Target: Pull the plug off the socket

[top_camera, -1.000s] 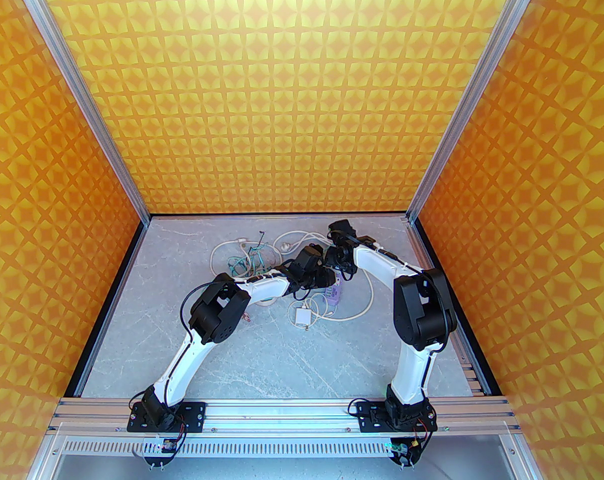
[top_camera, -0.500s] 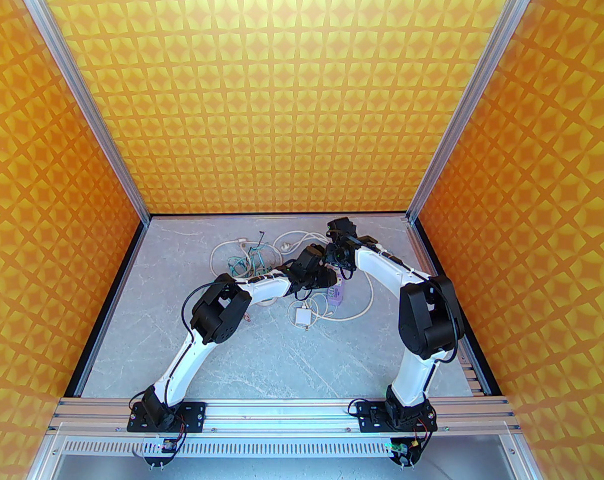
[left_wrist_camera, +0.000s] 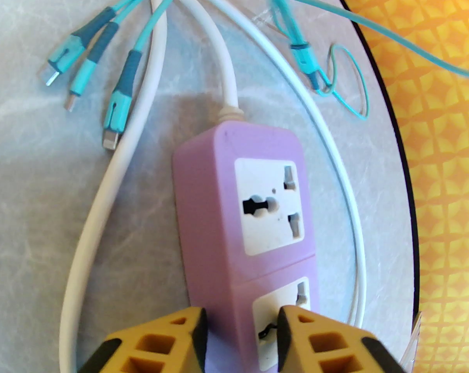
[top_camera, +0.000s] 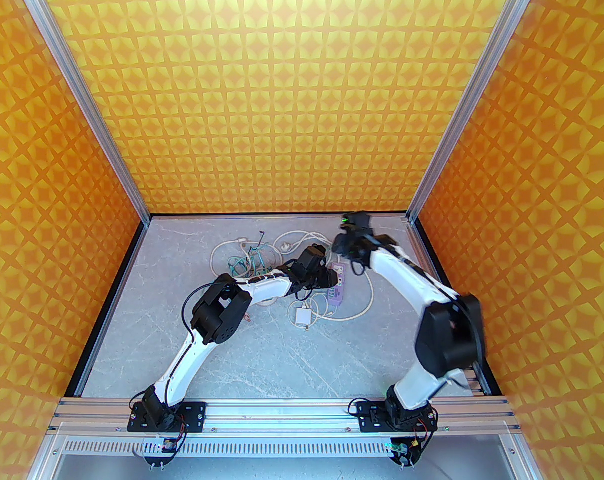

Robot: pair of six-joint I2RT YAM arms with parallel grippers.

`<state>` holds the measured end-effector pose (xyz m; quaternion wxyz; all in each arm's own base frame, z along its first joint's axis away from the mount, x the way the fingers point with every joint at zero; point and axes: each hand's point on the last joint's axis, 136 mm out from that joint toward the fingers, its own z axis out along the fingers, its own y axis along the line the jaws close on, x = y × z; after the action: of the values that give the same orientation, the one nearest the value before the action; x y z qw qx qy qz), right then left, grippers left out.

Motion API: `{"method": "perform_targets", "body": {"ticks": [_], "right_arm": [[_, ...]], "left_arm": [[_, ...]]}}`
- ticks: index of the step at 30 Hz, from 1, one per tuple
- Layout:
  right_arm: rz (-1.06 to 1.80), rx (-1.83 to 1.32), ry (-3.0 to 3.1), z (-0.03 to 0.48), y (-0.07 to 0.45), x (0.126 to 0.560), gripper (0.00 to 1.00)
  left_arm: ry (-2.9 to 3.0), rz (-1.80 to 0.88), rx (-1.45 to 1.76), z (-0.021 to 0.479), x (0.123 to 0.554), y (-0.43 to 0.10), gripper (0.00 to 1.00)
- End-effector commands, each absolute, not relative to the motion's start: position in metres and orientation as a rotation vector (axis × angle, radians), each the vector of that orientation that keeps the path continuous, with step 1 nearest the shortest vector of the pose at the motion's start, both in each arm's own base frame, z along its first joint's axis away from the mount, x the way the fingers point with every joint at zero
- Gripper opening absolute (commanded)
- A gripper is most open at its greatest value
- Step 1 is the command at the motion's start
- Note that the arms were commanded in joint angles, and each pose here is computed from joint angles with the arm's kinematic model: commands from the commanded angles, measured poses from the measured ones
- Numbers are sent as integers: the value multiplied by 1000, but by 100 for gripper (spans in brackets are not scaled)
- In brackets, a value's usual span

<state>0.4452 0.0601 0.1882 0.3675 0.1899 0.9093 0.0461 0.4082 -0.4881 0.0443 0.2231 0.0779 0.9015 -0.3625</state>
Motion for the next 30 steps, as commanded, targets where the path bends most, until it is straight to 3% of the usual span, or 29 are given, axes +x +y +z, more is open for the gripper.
{"method": "perform_targets", "body": {"ticks": [1,4,11,12,13,22,30], "right_arm": [[147,525,2274,201,43,437,39],[154,553,2243,201,29,430,40],[143,689,2247,177,-9,425,40],[146,714,2241,173,-15,424,40],[151,748,2236,168,-21,424,40],[433,1028,2177,116,-55,428,41],[620,1207,2125,79,-76,432,43]], "left_arm": [[2593,-860,299,43,383,-474,47],[2527,-858,332,80,388,-474,65],[2350,-883,386,173,379,-458,86],[2328,-882,389,183,378,-454,97],[2294,-887,393,201,374,-449,99],[2152,-890,398,259,352,-412,99],[2187,-856,388,242,343,-399,99]]}}
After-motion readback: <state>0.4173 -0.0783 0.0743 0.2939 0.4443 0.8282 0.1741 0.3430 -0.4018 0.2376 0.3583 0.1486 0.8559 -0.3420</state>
